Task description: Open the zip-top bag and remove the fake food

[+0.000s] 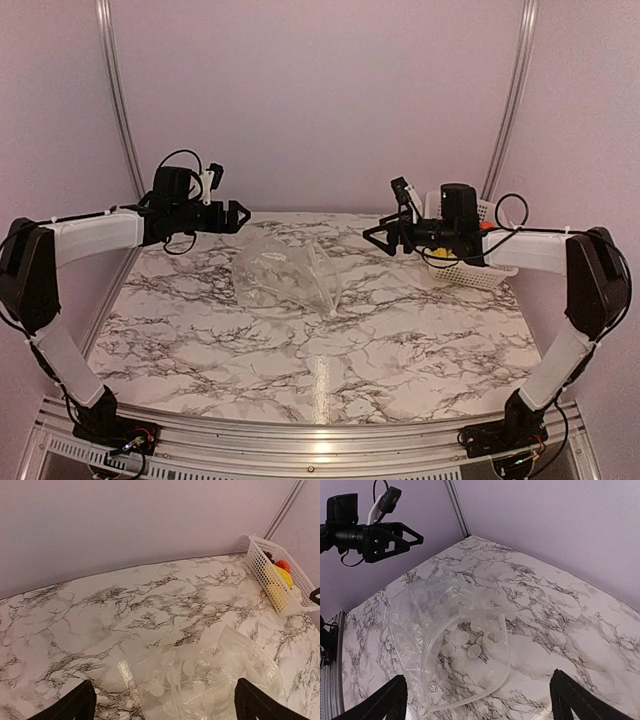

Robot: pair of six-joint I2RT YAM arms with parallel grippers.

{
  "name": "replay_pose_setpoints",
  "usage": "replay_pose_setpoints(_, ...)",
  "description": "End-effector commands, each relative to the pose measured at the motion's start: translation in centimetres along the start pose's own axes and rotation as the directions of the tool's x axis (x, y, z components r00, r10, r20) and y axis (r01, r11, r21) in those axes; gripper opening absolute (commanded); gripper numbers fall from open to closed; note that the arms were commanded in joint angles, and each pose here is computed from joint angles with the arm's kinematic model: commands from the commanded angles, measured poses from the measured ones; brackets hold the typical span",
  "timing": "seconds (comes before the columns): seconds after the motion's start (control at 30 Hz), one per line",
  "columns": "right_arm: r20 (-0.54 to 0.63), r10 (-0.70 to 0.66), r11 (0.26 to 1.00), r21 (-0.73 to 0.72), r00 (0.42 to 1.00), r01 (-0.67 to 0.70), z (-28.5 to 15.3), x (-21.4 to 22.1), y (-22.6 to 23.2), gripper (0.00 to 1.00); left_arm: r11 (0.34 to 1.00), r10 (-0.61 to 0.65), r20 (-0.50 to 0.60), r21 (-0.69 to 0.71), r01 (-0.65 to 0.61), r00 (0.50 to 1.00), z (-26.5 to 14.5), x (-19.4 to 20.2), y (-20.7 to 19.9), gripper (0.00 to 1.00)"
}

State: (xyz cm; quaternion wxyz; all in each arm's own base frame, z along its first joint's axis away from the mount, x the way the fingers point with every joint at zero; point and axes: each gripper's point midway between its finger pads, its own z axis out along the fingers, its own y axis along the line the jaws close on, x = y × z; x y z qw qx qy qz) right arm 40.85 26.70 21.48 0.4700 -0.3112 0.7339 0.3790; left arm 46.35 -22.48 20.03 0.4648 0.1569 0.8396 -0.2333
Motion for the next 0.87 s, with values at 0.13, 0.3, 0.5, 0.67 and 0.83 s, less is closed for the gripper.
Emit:
replay_pose_setpoints(0.13,0.049,-0.076,0.997,-0.008,0.996,0.077,-0.7,-1.1,3.2,0.97,0.966,-0.161,0.034,-0.201,0.164,0.986,-4.0,2.5,3.1,0.99)
replay_pose_setpoints(0.3,0.062,-0.070,0.998,0.007,0.996,0.069,-1.5,0.5,3.9,0.98,0.949,-0.196,0.057,-0.238,0.204,0.979,-6.4,5.5,3.7,0.99)
replay_pose_setpoints(0.5,0.076,-0.046,0.999,0.032,0.996,0.044,-2.6,2.7,4.1,0.99,0.931,-0.224,0.081,-0.275,0.238,0.971,-8.0,8.3,4.5,0.99)
replay_pose_setpoints(0.67,0.061,-0.030,0.998,0.048,0.998,0.027,-2.8,4.1,3.9,0.99,0.930,-0.235,0.067,-0.274,0.244,0.970,-7.7,9.7,4.6,0.99)
replay_pose_setpoints(0.83,0.061,-0.031,0.998,0.050,0.998,0.028,-2.8,4.1,3.9,0.99,0.931,-0.243,0.089,-0.259,0.258,0.966,-7.5,9.2,4.5,0.99)
